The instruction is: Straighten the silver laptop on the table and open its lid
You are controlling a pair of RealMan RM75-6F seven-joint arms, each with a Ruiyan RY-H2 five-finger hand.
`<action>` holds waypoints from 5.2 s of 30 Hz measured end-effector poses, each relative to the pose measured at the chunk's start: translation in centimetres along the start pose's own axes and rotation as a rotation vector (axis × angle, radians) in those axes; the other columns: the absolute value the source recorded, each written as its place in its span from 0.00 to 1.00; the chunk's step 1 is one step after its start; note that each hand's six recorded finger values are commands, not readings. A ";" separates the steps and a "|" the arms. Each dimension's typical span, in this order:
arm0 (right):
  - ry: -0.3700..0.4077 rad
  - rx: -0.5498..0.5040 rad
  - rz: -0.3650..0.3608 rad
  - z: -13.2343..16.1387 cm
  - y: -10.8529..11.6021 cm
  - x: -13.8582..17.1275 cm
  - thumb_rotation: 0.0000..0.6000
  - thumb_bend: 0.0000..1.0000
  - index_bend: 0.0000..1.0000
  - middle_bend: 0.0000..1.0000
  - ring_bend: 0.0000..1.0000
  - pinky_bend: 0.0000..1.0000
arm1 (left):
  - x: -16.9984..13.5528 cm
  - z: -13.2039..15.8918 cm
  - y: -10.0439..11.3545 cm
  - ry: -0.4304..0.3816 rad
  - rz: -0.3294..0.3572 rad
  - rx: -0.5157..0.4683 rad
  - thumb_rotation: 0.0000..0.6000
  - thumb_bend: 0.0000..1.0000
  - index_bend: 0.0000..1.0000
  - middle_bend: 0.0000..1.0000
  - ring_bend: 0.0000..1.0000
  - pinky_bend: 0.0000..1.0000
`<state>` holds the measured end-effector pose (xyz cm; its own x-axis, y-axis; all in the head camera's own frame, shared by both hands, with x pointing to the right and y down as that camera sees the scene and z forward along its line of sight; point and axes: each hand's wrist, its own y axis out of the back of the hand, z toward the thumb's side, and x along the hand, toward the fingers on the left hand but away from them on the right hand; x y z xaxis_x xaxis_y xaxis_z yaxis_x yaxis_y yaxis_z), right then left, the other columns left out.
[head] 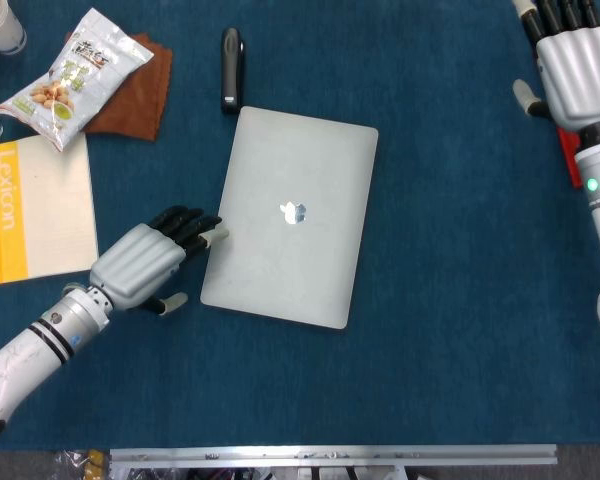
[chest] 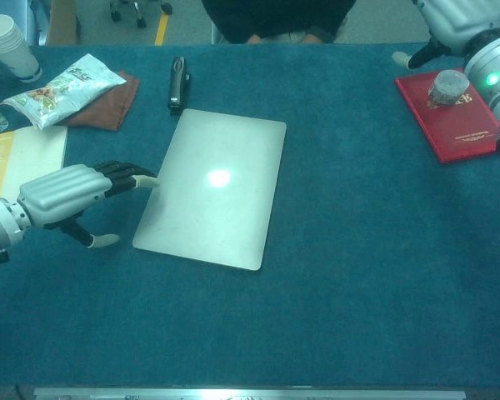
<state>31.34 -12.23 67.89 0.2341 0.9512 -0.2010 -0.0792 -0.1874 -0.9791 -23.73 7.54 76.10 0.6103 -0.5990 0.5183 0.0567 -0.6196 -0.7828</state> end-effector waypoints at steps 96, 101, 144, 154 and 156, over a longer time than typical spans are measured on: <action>-0.034 -0.011 -0.030 -1.6 1.5 0.5 1.00 0.23 0.00 0.05 0.00 0.08 | 2.9 2.5 -1.6 -0.070 0.003 -0.053 1.00 0.27 0.00 0.04 0.00 0.05; -0.040 -0.013 -0.034 -2.0 1.8 0.7 1.00 0.23 0.00 0.05 0.00 0.08 | 3.2 3.3 -1.8 -0.080 0.003 -0.066 1.00 0.27 0.00 0.04 0.00 0.05; 0.055 0.053 0.027 -1.0 -0.4 2.1 1.00 0.02 0.00 0.05 0.00 0.08 | -1.9 1.4 5.8 0.073 0.172 0.092 1.00 0.27 0.01 0.04 0.00 0.05; 0.147 0.102 0.066 2.3 -3.3 2.4 1.00 0.08 0.00 0.05 0.00 0.08 | -8.0 -2.9 9.7 0.270 0.296 0.119 1.00 0.27 0.02 0.05 0.00 0.05; 0.158 0.108 0.076 2.9 -3.8 2.4 1.00 0.08 0.00 0.05 0.00 0.08 | -8.9 -3.5 10.3 0.294 0.314 0.109 1.00 0.27 0.02 0.05 0.00 0.05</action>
<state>29.42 -8.55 71.21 0.3719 0.8836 -0.2846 -0.2037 -0.2214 -0.9537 -31.35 4.69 64.69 0.3617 -0.8783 0.3128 -0.0027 -0.3365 -0.9417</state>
